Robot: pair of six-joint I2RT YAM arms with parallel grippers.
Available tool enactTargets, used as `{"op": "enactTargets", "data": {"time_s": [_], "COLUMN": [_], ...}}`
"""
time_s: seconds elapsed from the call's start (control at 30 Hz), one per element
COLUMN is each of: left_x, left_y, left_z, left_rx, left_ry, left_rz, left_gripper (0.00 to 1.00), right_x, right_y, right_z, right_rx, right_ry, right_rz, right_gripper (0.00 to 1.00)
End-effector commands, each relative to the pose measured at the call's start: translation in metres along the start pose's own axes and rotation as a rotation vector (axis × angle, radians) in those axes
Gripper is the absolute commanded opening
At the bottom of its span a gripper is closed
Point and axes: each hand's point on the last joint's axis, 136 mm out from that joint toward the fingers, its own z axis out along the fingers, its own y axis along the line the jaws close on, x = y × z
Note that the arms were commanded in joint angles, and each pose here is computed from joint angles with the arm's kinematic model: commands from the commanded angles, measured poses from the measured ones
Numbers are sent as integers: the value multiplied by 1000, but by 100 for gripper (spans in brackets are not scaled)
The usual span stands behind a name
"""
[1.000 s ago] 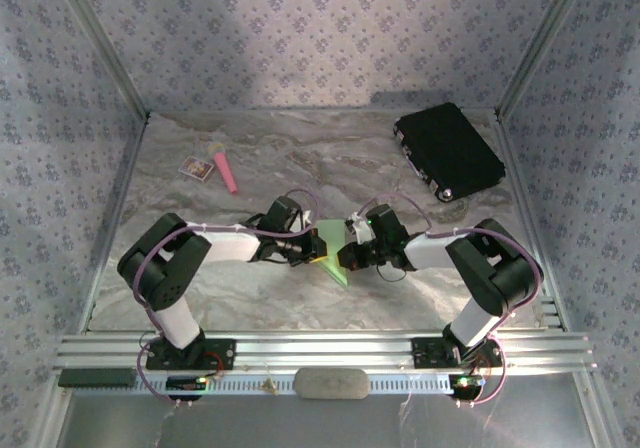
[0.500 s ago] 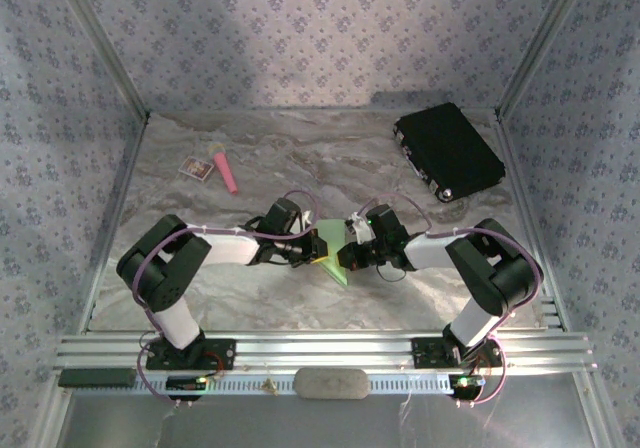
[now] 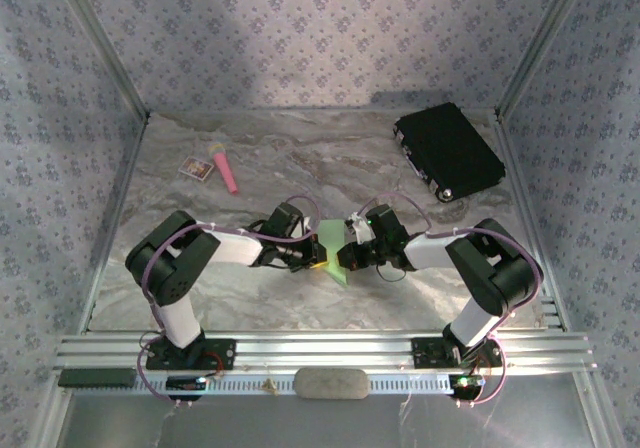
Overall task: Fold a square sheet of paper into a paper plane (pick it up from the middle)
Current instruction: Third fold the triangle at the center of the table.
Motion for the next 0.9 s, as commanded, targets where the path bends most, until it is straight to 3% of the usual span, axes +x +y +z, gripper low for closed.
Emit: {"op": "enactTargets", "data": {"time_s": [0.0, 0.1, 0.43, 0.63, 0.77, 0.87], "left_x": [10, 9, 8, 7, 8, 7], "left_y": [18, 15, 11, 10, 10, 10], "left_z": [5, 5, 6, 6, 7, 6], "left_rx": [-60, -55, -49, -45, -45, -46], "left_ry": [22, 20, 18, 15, 16, 15], "left_rz": [5, 11, 27, 34, 37, 36], "left_gripper": [1, 1, 1, 1, 1, 1], "right_x": [8, 0, -21, -5, 12, 19], "right_y": [-7, 2, 9, 49, 59, 59], "right_z": [2, -2, -47, -45, -31, -22], "right_rx": [29, 4, 69, -59, -42, -28], "right_ry": [18, 2, -101, -16, 84, 126], "right_rz": [24, 17, 78, 59, 29, 19], "right_gripper": [2, 3, 36, 23, 12, 9]}}
